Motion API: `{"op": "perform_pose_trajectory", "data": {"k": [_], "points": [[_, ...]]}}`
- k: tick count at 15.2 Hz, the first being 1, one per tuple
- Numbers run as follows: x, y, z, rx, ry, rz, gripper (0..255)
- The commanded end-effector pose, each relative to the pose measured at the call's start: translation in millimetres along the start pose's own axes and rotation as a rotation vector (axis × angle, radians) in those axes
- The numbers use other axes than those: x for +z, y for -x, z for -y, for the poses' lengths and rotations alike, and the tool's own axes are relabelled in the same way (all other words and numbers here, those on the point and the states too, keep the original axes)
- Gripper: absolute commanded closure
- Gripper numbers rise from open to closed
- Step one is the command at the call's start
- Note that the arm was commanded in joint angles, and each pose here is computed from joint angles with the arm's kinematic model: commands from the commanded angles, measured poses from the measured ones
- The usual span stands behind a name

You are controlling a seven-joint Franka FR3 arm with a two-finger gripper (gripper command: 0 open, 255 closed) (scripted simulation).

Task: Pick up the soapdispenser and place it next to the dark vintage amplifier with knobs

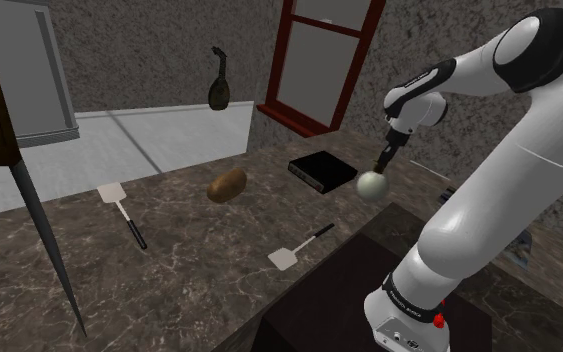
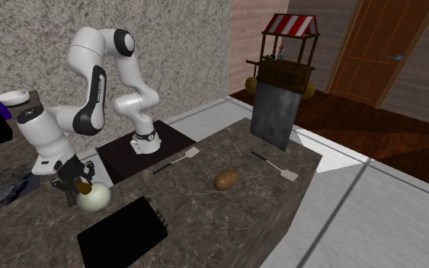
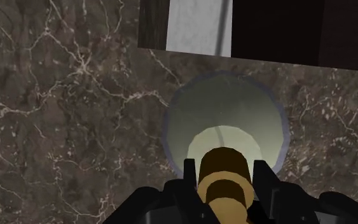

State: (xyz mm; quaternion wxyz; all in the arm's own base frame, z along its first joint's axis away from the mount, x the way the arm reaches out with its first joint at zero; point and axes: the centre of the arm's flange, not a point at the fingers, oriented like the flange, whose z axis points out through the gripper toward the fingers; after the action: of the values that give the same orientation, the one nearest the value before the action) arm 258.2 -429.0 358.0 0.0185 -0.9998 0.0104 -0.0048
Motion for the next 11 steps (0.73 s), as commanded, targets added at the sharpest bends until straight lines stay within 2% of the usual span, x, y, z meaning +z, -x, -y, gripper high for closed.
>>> {"op": "perform_pose_trajectory", "data": {"k": [1,8,9,11], "points": [[6.1,-0.1,-0.9,0.0,0.001,-0.001,255],[6.1,-0.1,-0.9,0.0,0.001,-0.001,255],[6.1,0.4,-1.1,0.0,0.001,-0.001,0],[5.5,-0.3,-1.0,0.0,0.001,-0.001,0]]}}
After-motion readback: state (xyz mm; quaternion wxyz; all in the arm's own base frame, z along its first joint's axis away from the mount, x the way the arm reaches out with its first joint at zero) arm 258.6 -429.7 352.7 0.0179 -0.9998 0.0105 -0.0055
